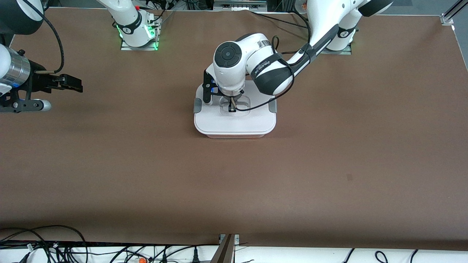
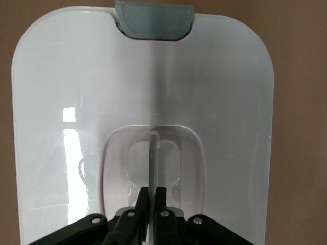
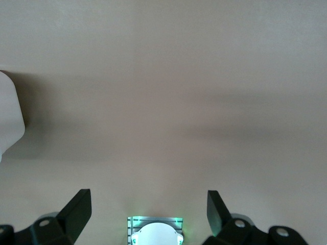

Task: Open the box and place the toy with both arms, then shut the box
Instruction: 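Lower the lid onto the box and press it down with the left gripper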

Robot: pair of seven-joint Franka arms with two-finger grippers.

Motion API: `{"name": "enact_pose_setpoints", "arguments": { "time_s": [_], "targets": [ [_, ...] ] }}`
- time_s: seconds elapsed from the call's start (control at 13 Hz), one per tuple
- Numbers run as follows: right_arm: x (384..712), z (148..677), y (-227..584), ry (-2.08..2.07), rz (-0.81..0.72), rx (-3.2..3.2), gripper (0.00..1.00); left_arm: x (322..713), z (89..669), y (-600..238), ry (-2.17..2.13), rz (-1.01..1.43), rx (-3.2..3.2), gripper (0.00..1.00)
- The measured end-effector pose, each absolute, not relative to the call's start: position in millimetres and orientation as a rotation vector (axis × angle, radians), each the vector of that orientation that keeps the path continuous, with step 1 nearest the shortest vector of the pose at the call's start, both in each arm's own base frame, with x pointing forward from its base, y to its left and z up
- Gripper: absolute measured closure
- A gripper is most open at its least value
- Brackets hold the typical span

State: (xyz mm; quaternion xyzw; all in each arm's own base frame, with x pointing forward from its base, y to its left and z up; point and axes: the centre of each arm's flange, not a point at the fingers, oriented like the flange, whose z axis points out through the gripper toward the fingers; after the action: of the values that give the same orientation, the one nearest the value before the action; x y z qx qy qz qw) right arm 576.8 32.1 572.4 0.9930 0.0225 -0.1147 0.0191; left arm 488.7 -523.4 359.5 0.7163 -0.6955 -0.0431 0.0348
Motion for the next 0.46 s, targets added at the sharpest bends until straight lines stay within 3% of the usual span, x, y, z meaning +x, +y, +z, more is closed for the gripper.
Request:
{"name": "enact_pose_setpoints", "arguments": {
  "time_s": [0.46],
  "targets": [
    [576.8,572.4,32.0,0.069,-0.356,3.082,0.0,488.3,359.2,-523.0,-2.139,-0.139,2.202,0.93]
  ]
}}
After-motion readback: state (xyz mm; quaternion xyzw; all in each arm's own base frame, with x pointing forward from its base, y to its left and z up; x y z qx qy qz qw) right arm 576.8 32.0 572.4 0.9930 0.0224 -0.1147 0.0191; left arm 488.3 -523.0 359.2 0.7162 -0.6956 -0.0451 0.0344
